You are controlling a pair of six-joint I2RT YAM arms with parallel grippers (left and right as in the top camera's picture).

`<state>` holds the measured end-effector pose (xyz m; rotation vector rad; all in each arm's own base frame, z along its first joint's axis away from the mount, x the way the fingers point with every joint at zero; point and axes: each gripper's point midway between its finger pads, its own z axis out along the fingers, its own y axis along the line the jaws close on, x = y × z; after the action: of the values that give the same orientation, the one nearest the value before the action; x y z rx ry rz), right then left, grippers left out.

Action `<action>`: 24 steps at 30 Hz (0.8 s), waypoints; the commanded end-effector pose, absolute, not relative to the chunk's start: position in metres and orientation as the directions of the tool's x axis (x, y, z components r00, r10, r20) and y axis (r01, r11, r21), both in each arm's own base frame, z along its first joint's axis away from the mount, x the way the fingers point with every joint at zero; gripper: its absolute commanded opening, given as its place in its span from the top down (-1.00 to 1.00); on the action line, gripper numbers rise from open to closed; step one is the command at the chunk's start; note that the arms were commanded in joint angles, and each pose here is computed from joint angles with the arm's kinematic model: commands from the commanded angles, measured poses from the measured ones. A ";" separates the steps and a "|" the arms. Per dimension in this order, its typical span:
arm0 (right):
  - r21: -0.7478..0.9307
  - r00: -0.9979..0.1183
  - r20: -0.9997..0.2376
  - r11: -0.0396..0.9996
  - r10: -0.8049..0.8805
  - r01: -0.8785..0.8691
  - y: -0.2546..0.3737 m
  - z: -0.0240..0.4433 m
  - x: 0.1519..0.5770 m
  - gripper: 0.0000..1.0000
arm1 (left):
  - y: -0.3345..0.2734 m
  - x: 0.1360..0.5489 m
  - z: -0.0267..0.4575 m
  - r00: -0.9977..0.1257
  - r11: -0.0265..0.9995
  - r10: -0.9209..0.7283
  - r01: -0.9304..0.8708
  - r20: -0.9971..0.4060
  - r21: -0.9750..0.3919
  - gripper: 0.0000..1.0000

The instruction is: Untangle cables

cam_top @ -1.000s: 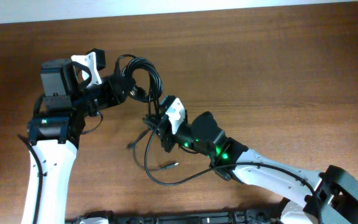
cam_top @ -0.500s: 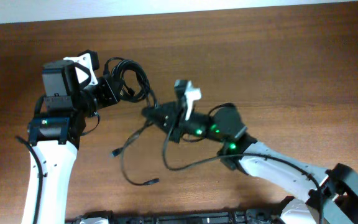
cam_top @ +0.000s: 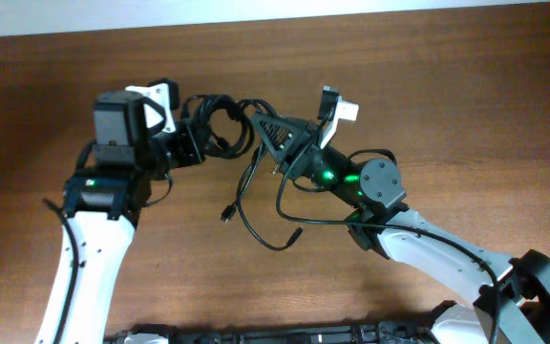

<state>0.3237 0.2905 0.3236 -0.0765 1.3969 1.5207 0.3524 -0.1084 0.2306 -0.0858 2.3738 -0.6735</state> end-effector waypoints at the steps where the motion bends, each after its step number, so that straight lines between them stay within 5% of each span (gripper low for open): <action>1: 0.516 -0.222 -0.791 0.427 0.571 -0.743 0.278 0.346 0.343 0.92 | -0.130 0.350 0.219 -0.813 0.862 -0.171 0.151 -0.557 -0.484 1.00; 5: 0.439 -0.306 -0.897 0.561 0.319 -0.701 0.308 0.302 0.350 0.92 | -0.136 0.356 0.226 -0.790 0.855 -0.165 0.183 -0.590 -0.485 1.00; 12: 0.471 -0.511 -0.851 0.602 0.119 -0.645 0.328 0.233 0.323 0.92 | -0.138 0.374 0.246 -0.715 0.849 -0.178 0.236 -0.676 -0.473 1.00; 18: 0.469 -0.526 -0.843 0.635 0.114 -0.614 0.321 0.225 0.328 0.92 | -0.167 0.350 0.251 -0.631 0.740 0.105 0.566 -0.769 -0.363 1.00; 24: 0.561 -0.588 -0.789 0.599 0.179 -0.571 0.309 0.228 0.337 0.92 | -0.167 0.338 0.240 -0.595 0.710 0.230 0.644 -0.770 -0.285 1.00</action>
<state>0.3198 0.3213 0.2086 -0.3972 1.9910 1.0515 0.3559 -0.1489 0.2351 0.4764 2.2357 -0.6462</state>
